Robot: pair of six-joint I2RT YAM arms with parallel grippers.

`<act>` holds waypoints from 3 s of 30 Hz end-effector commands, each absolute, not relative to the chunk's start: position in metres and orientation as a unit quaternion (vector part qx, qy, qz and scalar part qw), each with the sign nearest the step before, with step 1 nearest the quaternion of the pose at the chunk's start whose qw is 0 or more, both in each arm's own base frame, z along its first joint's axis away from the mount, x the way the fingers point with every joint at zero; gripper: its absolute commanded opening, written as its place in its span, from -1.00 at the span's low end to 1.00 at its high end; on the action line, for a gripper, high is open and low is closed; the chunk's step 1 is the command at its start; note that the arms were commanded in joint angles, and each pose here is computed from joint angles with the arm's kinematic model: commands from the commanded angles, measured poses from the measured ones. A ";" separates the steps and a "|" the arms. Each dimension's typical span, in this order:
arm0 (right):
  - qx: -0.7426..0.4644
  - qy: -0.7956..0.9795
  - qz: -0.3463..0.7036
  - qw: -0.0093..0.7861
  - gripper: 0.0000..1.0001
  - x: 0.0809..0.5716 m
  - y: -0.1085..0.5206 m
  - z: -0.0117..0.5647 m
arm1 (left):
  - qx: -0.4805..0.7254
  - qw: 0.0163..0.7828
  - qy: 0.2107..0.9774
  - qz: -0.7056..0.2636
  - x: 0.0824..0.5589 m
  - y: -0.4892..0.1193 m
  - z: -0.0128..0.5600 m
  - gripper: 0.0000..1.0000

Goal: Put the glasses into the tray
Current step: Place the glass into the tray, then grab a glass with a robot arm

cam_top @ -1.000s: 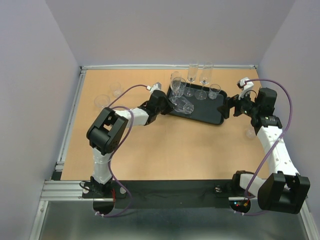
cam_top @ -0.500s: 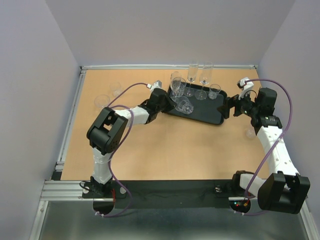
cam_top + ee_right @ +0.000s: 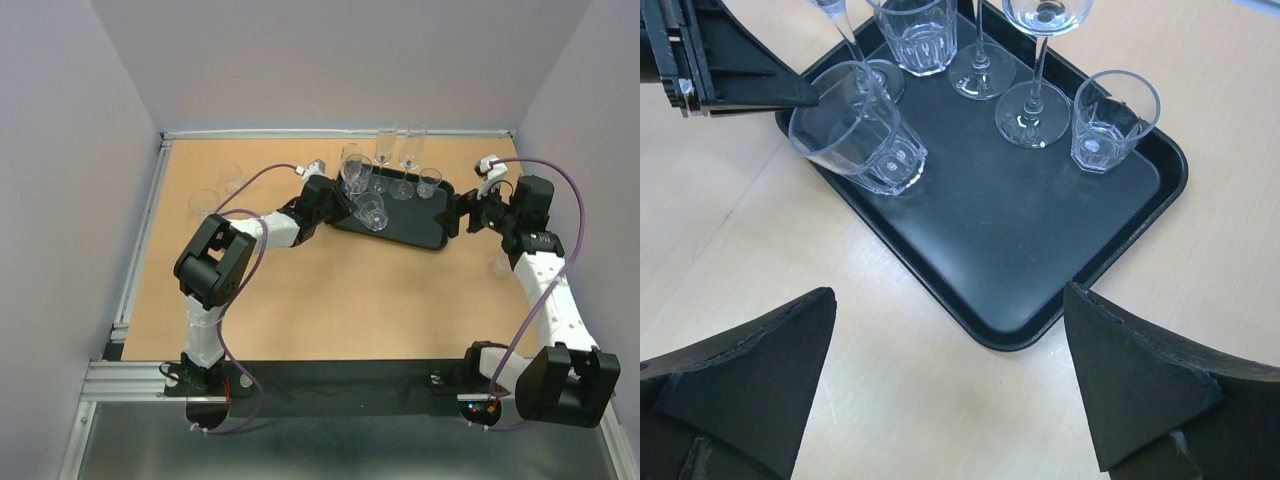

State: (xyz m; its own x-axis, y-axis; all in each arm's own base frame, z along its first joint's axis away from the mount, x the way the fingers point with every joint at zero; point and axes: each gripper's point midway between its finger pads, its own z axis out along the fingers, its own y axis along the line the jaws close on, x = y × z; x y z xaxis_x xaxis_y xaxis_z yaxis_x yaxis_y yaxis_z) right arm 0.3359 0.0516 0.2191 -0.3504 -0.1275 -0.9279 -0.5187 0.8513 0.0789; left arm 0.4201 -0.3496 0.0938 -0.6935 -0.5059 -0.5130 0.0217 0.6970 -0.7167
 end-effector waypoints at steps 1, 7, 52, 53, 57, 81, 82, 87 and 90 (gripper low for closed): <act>-0.206 0.781 0.169 0.565 1.00 0.341 0.048 0.240 | -0.132 0.392 0.828 -0.379 0.431 -0.361 0.123 -0.22; -0.206 0.782 0.169 0.564 1.00 0.341 0.048 0.240 | -0.124 0.393 0.827 -0.382 0.430 -0.363 0.126 -0.10; -0.208 0.782 0.158 0.566 1.00 0.341 0.045 0.238 | -0.009 0.499 0.759 -0.418 0.344 -0.302 0.241 0.96; -0.209 0.782 0.158 0.565 1.00 0.341 0.045 0.238 | -0.007 0.505 0.760 -0.408 0.342 -0.297 0.240 0.97; -0.209 0.783 0.155 0.564 1.00 0.342 0.044 0.237 | -0.003 0.538 0.750 -0.384 0.334 -0.271 0.259 0.97; -0.186 0.827 0.105 0.520 1.00 0.333 0.010 0.204 | 0.028 0.631 0.767 -0.114 0.307 -0.108 0.286 0.97; -0.186 0.830 0.102 0.516 1.00 0.331 0.009 0.204 | 0.026 0.633 0.766 -0.112 0.306 -0.106 0.286 0.97; -0.182 0.854 0.081 0.481 1.00 0.321 0.000 0.194 | 0.027 0.633 0.766 -0.112 0.299 -0.103 0.278 0.97; -0.176 0.869 0.059 0.458 1.00 0.317 -0.010 0.188 | 0.028 0.641 0.758 -0.115 0.297 -0.103 0.285 0.97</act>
